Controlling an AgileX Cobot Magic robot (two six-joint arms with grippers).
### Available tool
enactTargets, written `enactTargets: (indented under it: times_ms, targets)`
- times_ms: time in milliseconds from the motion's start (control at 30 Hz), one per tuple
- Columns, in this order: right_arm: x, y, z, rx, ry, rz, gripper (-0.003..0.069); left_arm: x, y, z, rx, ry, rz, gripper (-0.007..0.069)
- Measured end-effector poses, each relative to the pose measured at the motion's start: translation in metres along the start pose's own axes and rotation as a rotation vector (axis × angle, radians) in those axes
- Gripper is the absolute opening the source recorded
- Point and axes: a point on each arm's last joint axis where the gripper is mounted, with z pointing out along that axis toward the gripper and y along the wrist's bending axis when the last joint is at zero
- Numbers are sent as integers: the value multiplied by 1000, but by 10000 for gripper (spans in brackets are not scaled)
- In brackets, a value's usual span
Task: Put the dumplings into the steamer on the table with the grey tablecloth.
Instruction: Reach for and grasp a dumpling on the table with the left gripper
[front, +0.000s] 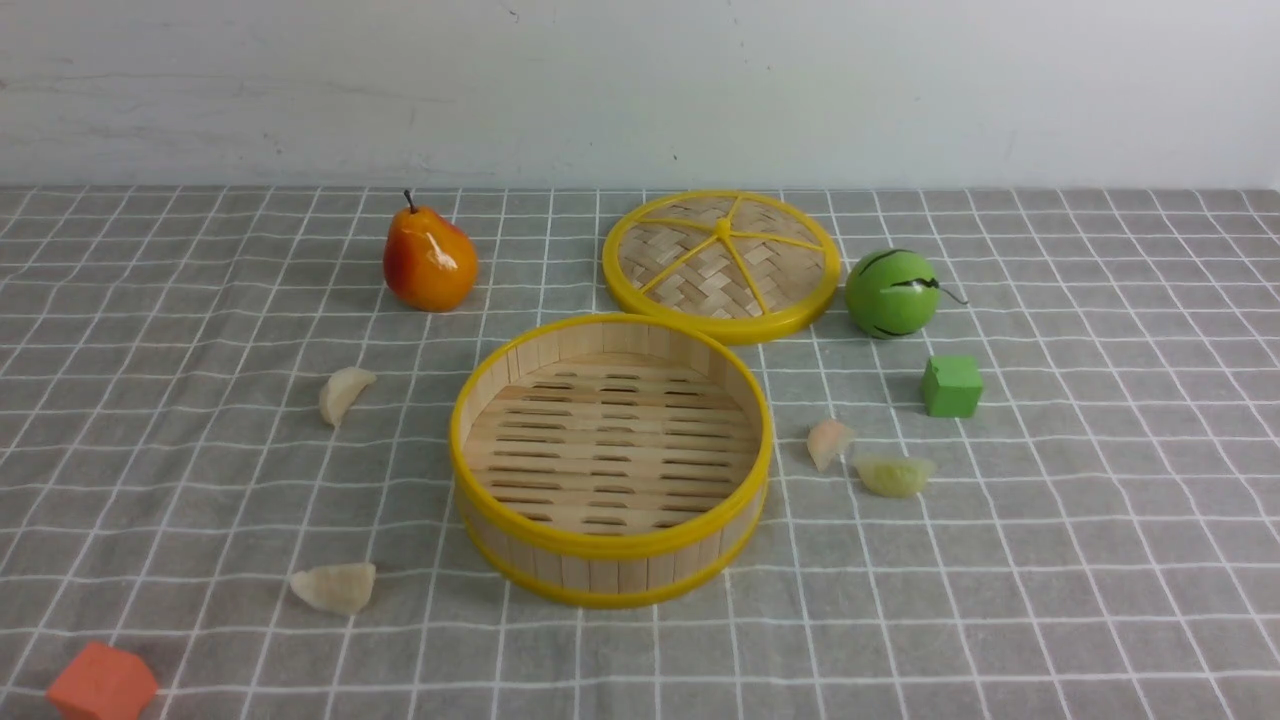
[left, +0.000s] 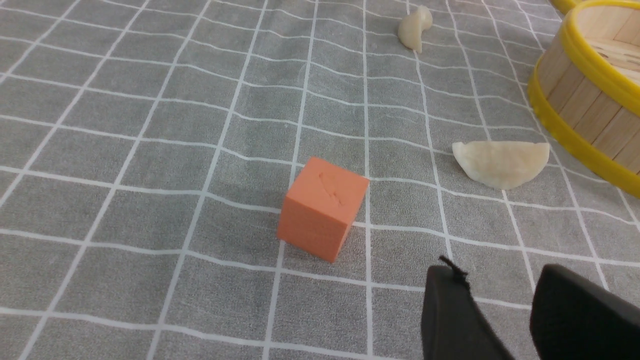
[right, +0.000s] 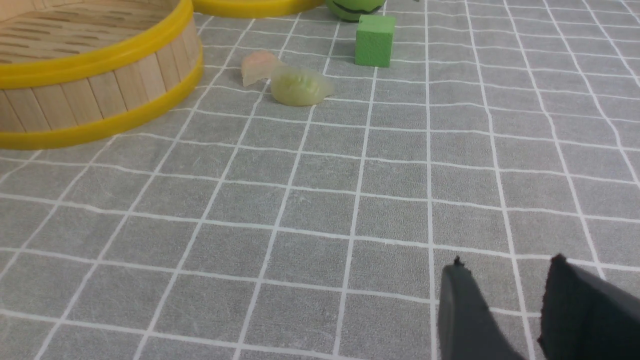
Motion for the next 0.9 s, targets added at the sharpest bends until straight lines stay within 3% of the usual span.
enactTargets:
  times_ms: [467,600,767,900]
  targets:
    - [-3,-1,1,9,-53,-17,240,-2,-1,0,7,-25,-2,237]
    - [-16,-1,-1,14,-202,-21,240,-13,-3,-1,36,-146,-3,237]
    - [-42,-2,-10,19,-506,-7,240,-39,-9,-9,105,-443,5,237]
    - [-60,-2,-23,-32,-745,145,239,-53,-12,-18,171,-623,-82,237]
